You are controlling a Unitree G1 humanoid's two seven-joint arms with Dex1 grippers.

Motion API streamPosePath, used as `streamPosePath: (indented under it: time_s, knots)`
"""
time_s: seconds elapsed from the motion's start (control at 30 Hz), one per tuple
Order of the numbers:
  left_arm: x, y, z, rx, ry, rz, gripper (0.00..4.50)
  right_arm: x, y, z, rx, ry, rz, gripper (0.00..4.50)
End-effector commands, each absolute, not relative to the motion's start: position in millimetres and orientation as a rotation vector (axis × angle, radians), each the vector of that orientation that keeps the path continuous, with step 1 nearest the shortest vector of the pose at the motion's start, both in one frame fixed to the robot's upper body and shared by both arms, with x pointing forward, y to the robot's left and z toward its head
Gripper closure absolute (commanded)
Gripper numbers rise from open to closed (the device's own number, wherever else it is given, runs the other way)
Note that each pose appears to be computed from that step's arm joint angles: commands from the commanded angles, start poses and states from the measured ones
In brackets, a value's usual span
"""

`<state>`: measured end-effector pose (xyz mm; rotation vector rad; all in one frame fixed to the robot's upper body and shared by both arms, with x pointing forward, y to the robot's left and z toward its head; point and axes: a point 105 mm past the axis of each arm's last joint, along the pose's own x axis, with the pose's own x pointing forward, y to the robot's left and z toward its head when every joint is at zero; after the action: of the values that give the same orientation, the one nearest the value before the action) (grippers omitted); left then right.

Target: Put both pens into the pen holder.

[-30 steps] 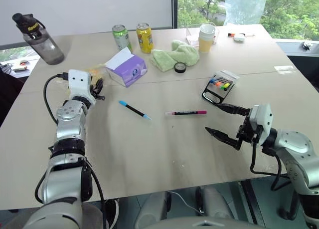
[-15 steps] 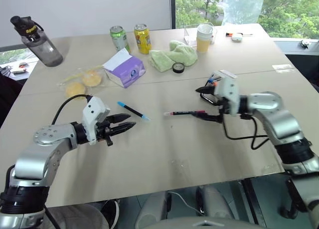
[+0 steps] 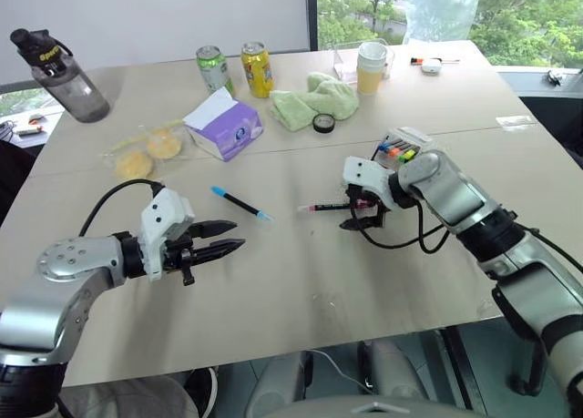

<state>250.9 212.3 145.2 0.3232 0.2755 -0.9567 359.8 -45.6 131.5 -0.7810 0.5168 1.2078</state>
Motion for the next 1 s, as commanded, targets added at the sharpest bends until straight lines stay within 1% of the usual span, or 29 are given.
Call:
streamPosePath:
  time_s: [0.03, 0.13, 0.23, 0.33, 0.4, 0.5, 0.73, 0.83, 0.87, 0.93, 0.97, 1.0]
  knots:
    - [251, 211, 151, 0.363, 0.238, -0.945, 2.78, 360, -35, 141, -0.838, 0.524, 1.23, 0.0]
    - [252, 214, 149, 0.364, 0.244, -0.932, 2.78, 355, -32, 142, -0.913, 0.579, 1.266, 0.0]
    - [251, 216, 148, 0.362, 0.25, -0.933, 2.78, 353, -35, 139, -1.041, 0.646, 1.296, 0.0]
    - [250, 215, 145, 0.359, 0.26, -0.946, 2.78, 361, -37, 141, -1.183, 0.654, 1.276, 0.0]
    - [248, 215, 144, 0.357, 0.269, -0.96, 2.78, 371, -31, 147, -1.249, 0.632, 1.252, 0.0]
    - [247, 219, 143, 0.362, 0.284, -0.958, 2.78, 375, -22, 150, -1.286, 0.649, 1.276, 0.0]
    - [249, 225, 148, 0.37, 0.288, -0.968, 2.78, 384, -12, 137, -1.354, 0.747, 1.266, 0.0]
    - [248, 227, 151, 0.367, 0.277, -0.971, 2.73, 385, -10, 134, -1.409, 0.773, 1.272, 0.75]
    - [246, 226, 153, 0.366, 0.267, -0.984, 2.73, 386, -9, 134, -1.426, 0.777, 1.274, 1.18]
    - [241, 223, 157, 0.354, 0.241, -1.008, 2.73, 386, -6, 134, -1.456, 0.779, 1.277, 2.22]
    - [238, 222, 159, 0.349, 0.23, -1.015, 2.73, 386, -4, 134, -1.469, 0.779, 1.28, 2.56]
    - [237, 222, 160, 0.347, 0.224, -1.017, 2.73, 386, -2, 133, -1.481, 0.777, 1.284, 3.1]
